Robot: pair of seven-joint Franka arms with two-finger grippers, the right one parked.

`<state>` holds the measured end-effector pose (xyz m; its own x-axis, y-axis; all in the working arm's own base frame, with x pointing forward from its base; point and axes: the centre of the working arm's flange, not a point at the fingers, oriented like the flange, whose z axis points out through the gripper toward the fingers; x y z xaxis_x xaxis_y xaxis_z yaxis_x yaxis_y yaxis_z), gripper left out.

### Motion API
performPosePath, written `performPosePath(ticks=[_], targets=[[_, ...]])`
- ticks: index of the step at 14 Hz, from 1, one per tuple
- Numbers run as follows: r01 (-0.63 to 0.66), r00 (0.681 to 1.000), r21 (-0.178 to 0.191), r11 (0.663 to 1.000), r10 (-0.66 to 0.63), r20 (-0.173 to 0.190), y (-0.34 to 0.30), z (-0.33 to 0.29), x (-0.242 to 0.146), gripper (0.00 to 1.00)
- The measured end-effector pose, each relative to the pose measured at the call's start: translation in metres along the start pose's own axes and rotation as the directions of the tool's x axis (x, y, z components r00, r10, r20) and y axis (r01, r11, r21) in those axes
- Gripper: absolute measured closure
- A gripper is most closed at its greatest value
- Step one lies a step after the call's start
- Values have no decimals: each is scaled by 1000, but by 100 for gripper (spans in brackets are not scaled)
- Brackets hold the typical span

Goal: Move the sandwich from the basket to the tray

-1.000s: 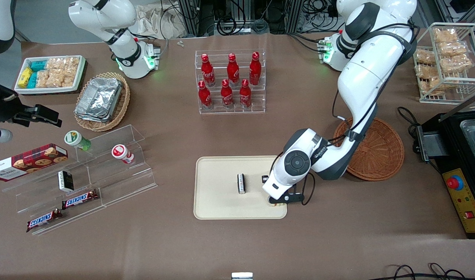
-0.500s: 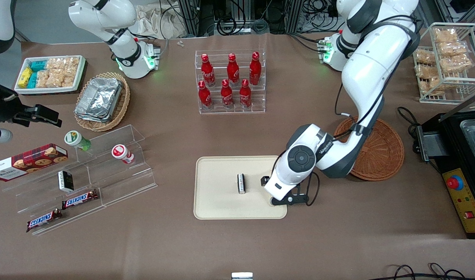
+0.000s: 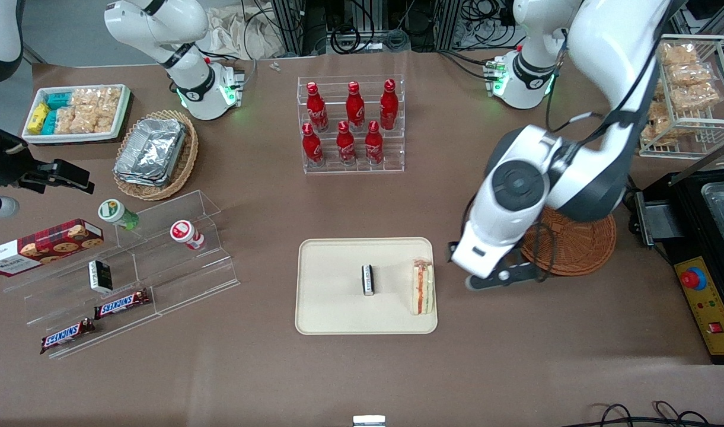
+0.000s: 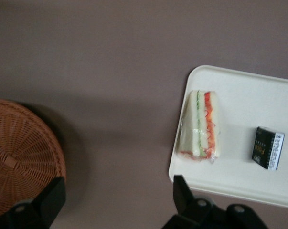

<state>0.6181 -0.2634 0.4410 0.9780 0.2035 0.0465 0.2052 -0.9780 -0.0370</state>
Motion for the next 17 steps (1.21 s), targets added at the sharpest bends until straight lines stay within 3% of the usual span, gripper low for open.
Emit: performPosePath(ticks=[2,4,6,11,13,17], targets=[[6,999,-19,1000,-7,-53,-43,-18,-8,0],[3,997,8,1000,-2,-81,-83,-45,-4,0],[-6,998,26,1000,8,-67,-121,-75,8,0],[-93,996,-49,994,92,-21,-214,-89,42,0],[-95,995,-44,995,94,-9,-224,-87,44,0],[0,998,-6,1000,0,60,-270,-92,51,0]])
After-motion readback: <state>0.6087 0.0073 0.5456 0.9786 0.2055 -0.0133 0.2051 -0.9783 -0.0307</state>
